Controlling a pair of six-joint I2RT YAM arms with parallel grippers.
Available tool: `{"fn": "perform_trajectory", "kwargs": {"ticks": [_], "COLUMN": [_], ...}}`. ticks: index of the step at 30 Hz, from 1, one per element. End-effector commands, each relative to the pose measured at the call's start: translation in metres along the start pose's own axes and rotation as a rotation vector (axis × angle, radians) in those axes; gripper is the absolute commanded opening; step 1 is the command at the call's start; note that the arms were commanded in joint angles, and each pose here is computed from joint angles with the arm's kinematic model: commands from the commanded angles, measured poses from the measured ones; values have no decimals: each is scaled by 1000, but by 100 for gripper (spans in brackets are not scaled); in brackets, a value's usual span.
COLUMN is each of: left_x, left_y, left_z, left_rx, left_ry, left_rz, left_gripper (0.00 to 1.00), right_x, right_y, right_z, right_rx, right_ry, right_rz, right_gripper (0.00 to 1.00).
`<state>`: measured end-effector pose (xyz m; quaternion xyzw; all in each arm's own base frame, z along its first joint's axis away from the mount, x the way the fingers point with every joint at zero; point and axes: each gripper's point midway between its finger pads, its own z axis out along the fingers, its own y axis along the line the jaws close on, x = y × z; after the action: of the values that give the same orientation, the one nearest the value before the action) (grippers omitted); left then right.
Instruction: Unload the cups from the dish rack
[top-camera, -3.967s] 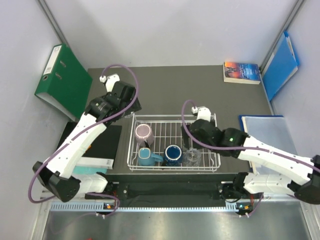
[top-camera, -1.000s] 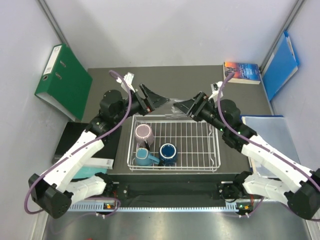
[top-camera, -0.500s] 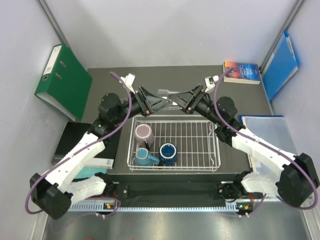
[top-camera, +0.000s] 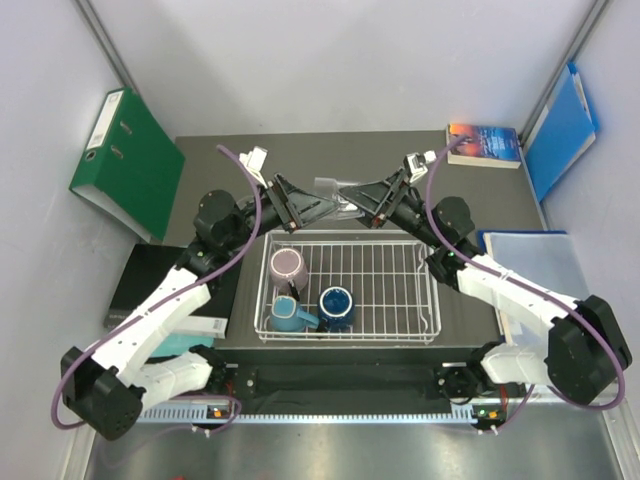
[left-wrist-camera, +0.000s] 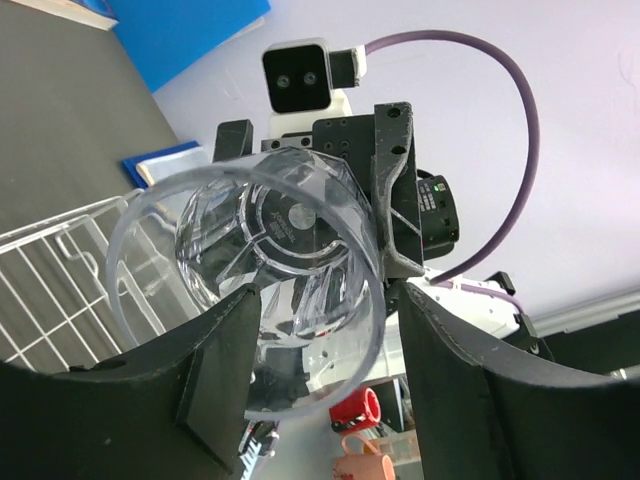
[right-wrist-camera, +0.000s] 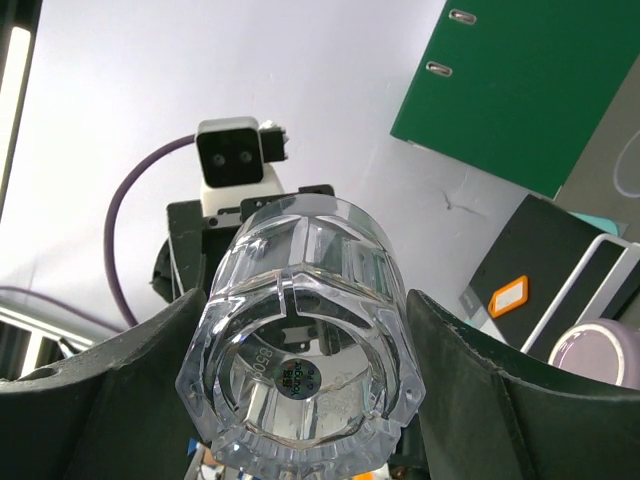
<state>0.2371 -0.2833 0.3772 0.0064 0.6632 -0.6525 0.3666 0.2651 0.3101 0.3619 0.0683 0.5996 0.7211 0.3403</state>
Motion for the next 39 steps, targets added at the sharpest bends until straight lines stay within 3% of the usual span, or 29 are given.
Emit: {"fn": "perform_trajectory", "kwargs": {"ticks": [1, 7, 10, 12, 13, 16, 17, 19, 20, 21, 26, 30, 33, 34, 35, 36, 37, 39], "left_x": [5, 8, 9, 9, 7, 5, 7, -2, 1, -1, -23, -42, -77, -76, -82, -109, -111, -141], "left_y": [-10, -6, -5, -2, -3, 2, 10, 9, 20, 23, 33, 54, 69, 87, 95, 106, 120, 137], "left_z": [5, 9, 11, 12, 12, 11, 10, 10, 8, 9, 6, 0, -9, -22, -27, -34, -50, -63], "left_rx": [90, 106, 104, 89, 81, 34, -13, -52, -113, -136, -270, -418, -606, -725, -790, -924, -1034, -1211], "left_ry": [32, 52, 63, 67, 62, 59, 64, 42, 63, 62, 24, -21, -97, -74, -70, -144, -111, -156], "left_rz": [-9, -24, -16, -2, 4, 23, 30, 63, 75, 86, 160, 178, 243, 236, 271, 309, 327, 375], "left_gripper": [61, 53, 36, 4, 0, 0, 0, 0, 0, 0, 0, 0, 0, 0, 0, 0, 0, 0], "right_x": [-2, 4, 9, 11, 10, 8, 6, -1, -3, -8, -42, -69, -93, -97, -105, -107, -109, -110], "right_y": [32, 25, 22, 22, 22, 19, 21, 19, 22, 23, 42, 37, 17, -6, -5, -13, -26, -38], "right_z": [0, 3, 6, 7, 6, 4, 3, 3, 1, 0, -7, -22, -44, -64, -66, -73, -87, -98], "right_rx": [-123, -99, -82, -75, -70, -18, 16, 67, 106, 126, 203, 365, 592, 746, 797, 855, 949, 1028], "right_ry": [12, 34, 57, 66, 66, 63, 63, 40, 40, 31, -68, -161, -227, -233, -247, -237, -230, -222], "right_rz": [-32, -28, -37, -47, -67, -120, -130, -196, -206, -246, -292, -368, -450, -459, -479, -506, -517, -531], "right_gripper": [0, 0, 0, 0, 0, 30, 56, 74, 93, 99, 100, 100, 100, 100, 100, 100, 100, 100]}}
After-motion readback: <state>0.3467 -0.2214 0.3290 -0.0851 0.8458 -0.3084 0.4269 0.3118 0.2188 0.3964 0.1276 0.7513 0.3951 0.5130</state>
